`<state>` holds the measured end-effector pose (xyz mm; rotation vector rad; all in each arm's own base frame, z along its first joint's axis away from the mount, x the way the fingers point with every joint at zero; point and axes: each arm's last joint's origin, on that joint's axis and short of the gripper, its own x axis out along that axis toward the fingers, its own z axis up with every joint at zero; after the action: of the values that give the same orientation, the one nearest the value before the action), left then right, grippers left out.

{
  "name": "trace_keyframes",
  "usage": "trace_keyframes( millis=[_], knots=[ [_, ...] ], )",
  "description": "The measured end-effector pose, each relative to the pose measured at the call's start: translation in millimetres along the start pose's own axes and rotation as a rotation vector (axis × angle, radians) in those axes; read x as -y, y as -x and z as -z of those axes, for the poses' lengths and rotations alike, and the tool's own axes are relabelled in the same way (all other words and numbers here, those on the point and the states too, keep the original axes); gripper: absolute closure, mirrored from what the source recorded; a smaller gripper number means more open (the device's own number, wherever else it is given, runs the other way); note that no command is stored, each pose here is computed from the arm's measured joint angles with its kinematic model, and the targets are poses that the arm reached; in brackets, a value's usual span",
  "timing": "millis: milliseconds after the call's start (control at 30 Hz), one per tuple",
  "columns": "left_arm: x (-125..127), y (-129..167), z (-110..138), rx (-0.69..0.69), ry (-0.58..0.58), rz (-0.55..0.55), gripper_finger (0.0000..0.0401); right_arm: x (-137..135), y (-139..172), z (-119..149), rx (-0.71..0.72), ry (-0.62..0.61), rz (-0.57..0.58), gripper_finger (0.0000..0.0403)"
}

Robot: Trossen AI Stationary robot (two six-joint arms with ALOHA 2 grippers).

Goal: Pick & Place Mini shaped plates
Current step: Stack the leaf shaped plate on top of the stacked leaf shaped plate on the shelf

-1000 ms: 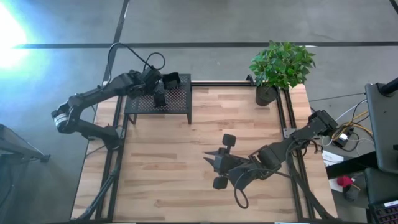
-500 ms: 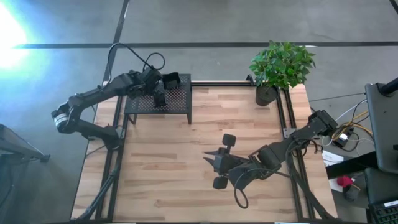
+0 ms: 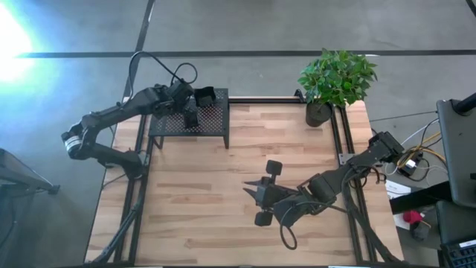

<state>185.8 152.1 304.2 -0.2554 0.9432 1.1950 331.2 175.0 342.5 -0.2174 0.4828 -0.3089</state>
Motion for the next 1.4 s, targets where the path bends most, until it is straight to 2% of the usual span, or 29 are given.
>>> trace_keyframes(
  millis=[300, 533, 700, 833, 1233, 1400],
  knots=[
    [-4.2, 9.2, -10.6, 0.053, 0.130, -0.027, 0.0401, 0.0, 0.0, 0.0, 0.000, 0.000, 0.000, 0.0330],
    [-13.1, 15.7, -20.9, 0.086, 0.383, -0.023, 0.0401, 0.0, 0.0, 0.0, 0.000, -0.003, 0.000, 0.0330],
    [-20.3, 13.5, -22.0, 0.075, 0.492, -0.041, 0.0401, 0.0, 0.0, 0.0, 0.000, -0.004, 0.000, 0.0330],
    [-22.2, 12.1, -22.2, 0.065, 0.527, -0.029, 0.0401, 0.0, 0.0, -0.1, 0.000, 0.000, 0.000, 0.0330],
    [-21.3, 12.0, -22.5, 0.058, 0.527, -0.006, 0.0400, -0.2, 0.2, 0.0, 0.000, 0.004, -0.001, 0.0330],
    [-21.5, 12.0, -22.5, 0.059, 0.527, -0.010, 0.0382, -0.2, 0.2, 0.0, 0.000, 0.004, -0.001, 0.0330]
  ],
)
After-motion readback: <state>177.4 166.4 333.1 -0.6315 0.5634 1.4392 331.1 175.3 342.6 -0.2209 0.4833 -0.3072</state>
